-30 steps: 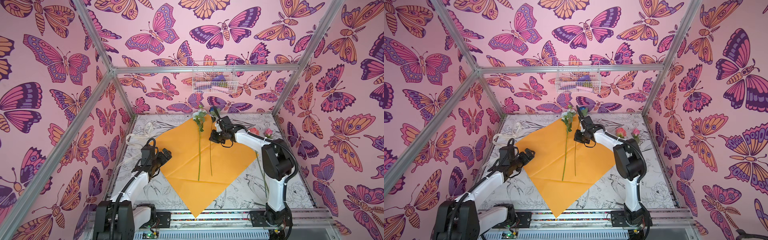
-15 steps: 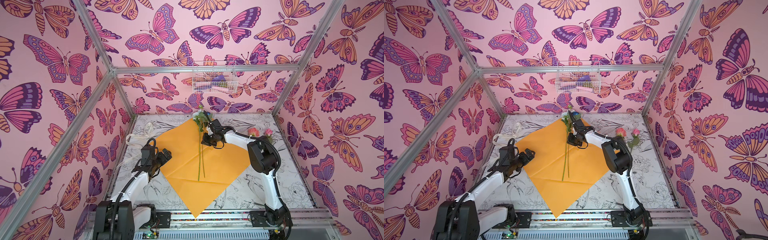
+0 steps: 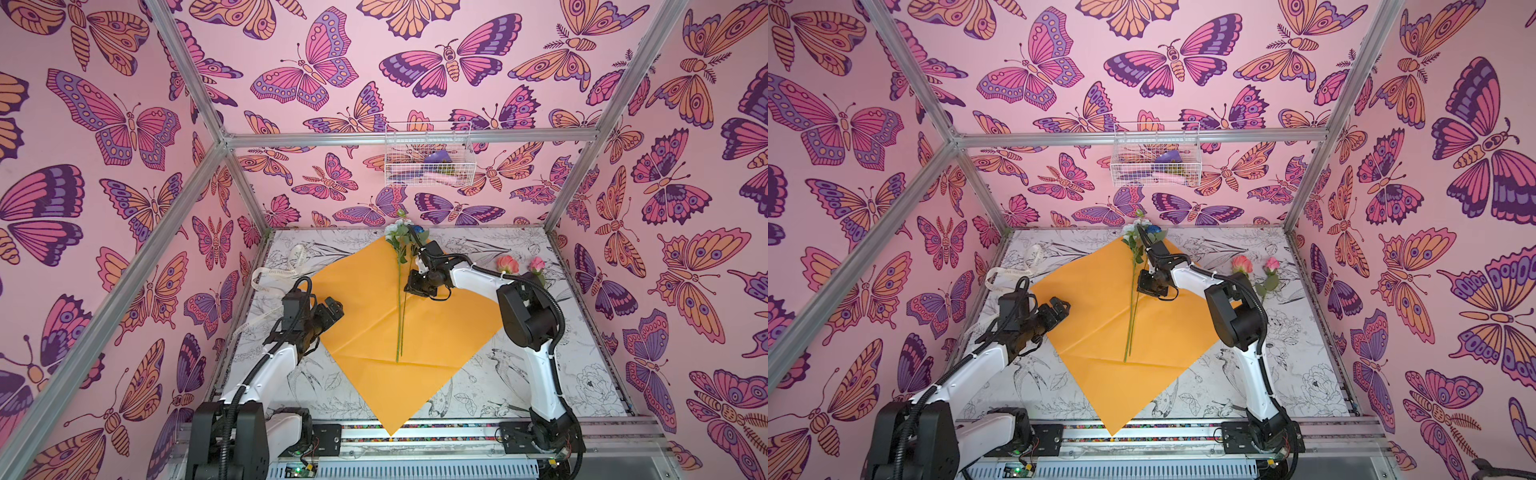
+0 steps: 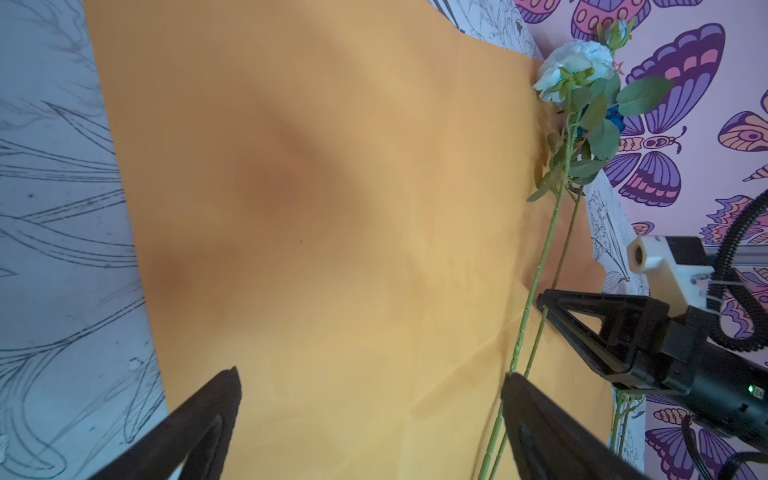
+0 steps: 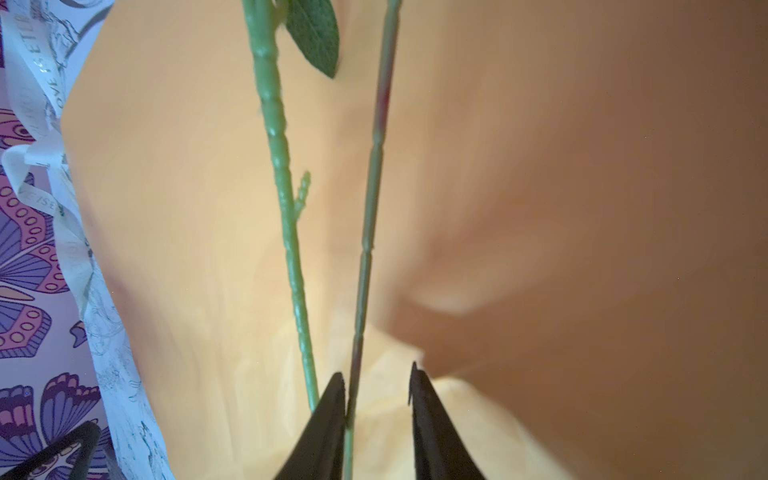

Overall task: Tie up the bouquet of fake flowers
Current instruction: 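Lay the blue flower beside the white rose on the sheet and release, then move the right gripper back to the pink rose stems and grasp one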

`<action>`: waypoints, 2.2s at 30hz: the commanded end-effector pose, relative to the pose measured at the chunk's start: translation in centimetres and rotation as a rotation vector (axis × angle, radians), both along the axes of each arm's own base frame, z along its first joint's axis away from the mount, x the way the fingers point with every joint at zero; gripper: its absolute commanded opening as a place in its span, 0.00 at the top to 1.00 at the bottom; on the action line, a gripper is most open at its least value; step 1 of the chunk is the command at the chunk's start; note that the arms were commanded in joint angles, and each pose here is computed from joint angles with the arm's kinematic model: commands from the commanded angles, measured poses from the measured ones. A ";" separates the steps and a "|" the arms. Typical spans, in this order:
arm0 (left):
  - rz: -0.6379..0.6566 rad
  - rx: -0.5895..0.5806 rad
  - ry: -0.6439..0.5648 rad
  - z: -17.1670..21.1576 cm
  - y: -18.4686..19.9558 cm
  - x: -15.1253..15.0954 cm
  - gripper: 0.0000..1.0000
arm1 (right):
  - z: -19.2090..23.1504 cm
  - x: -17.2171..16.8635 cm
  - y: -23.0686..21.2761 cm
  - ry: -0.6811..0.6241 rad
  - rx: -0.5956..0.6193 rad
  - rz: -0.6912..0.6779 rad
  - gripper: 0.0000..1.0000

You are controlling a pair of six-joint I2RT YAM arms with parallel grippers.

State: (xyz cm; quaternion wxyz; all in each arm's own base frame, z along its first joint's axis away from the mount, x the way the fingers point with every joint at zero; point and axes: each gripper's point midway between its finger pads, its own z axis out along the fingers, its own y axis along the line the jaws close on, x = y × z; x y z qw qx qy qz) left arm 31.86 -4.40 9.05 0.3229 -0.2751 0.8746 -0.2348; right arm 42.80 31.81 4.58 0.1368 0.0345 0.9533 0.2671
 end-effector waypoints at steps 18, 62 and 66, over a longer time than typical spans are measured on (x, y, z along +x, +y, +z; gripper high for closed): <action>0.005 0.021 -0.014 0.8 0.4 -0.6 0.00 | 9.9 -8.5 -21.4 -0.144 -0.407 -0.184 0.66; -0.001 0.019 0.015 -0.1 0.3 -0.5 0.00 | -4.0 -16.3 -33.2 0.366 -0.475 -0.396 0.69; -0.003 0.016 0.009 0.1 0.3 -0.4 0.00 | -4.2 -15.9 -32.9 0.368 -0.464 -0.372 0.75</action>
